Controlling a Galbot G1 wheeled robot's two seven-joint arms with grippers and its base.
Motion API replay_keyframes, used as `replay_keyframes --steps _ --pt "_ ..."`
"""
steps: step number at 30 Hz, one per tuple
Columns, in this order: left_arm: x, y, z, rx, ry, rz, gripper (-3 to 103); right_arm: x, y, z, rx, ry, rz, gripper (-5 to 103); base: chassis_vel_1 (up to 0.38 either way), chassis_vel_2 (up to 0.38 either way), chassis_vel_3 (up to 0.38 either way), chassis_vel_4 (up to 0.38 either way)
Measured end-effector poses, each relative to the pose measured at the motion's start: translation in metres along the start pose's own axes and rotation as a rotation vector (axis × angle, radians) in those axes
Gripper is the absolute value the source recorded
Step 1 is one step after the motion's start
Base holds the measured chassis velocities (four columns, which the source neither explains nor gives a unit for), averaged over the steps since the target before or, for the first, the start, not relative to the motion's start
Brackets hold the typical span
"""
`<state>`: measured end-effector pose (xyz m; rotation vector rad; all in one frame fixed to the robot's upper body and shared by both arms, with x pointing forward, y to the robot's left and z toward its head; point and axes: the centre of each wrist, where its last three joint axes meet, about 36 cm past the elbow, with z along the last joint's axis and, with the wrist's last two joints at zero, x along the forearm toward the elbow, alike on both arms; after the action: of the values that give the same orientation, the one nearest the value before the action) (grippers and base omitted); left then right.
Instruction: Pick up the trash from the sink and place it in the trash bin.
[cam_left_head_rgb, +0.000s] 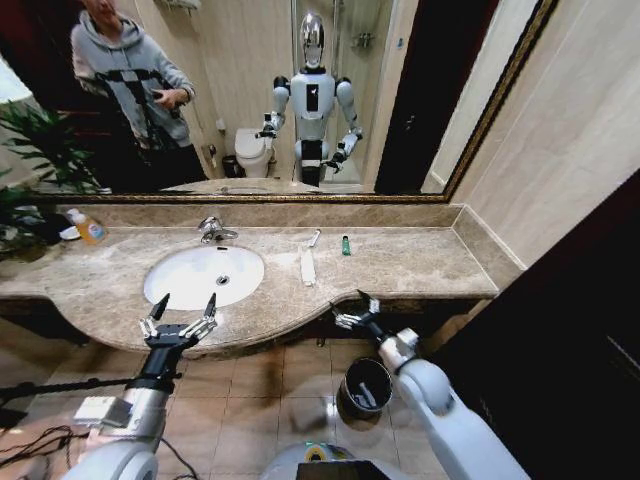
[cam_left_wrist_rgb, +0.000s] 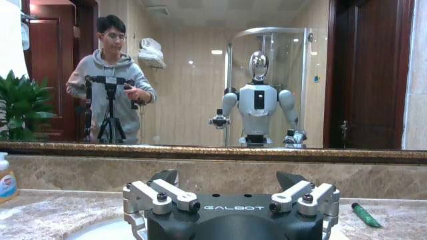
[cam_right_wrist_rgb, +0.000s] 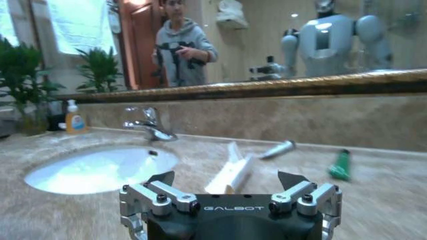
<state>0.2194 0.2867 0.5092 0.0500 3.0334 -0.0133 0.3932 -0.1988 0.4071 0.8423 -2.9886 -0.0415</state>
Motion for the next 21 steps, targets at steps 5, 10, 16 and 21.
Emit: replay_keyframes --steps 5,10,16,21 --pt "0.0 0.0 0.0 0.0 0.0 0.0 100 -0.046 0.002 -0.003 0.024 0.0 -0.041 100 0.0 0.0 0.0 0.0" --pt "0.0 0.0 0.0 0.0 0.0 0.0 100 -0.083 0.008 -0.001 0.057 0.005 -0.077 100 0.0 0.0 0.0 0.0" --pt "0.0 0.0 0.0 0.0 0.0 0.0 100 -0.126 0.021 0.001 0.119 -0.004 -0.08 100 0.0 0.0 0.0 0.0" --pt "0.0 0.0 0.0 0.0 0.0 0.0 100 -0.138 0.022 0.009 0.138 0.025 -0.051 99 0.0 0.0 0.0 0.0"
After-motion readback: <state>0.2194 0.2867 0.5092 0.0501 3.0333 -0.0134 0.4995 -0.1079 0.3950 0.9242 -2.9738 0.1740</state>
